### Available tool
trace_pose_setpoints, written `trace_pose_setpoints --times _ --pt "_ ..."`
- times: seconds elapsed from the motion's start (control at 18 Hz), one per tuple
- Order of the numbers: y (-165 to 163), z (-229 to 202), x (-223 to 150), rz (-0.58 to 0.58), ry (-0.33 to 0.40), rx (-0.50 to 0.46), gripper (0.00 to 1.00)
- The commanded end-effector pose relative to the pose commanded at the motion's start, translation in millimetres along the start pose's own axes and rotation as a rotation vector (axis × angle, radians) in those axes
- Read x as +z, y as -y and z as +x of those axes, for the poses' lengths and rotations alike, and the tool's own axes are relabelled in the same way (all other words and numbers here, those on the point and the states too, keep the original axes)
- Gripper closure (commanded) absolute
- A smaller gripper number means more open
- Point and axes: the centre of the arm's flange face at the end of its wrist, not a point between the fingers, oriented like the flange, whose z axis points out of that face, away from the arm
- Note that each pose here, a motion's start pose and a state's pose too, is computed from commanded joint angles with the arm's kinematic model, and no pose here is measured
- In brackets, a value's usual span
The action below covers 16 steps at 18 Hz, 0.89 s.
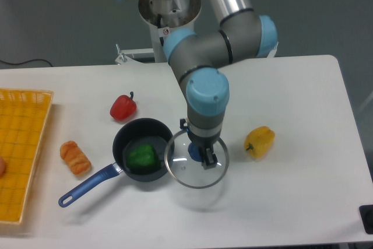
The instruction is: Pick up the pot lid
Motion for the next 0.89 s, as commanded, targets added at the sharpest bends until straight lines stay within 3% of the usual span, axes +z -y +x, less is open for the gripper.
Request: trace_pose_setpoints --times 0.89 --pt "2 12 -11 0.001 -0.02 -0.001 0.43"
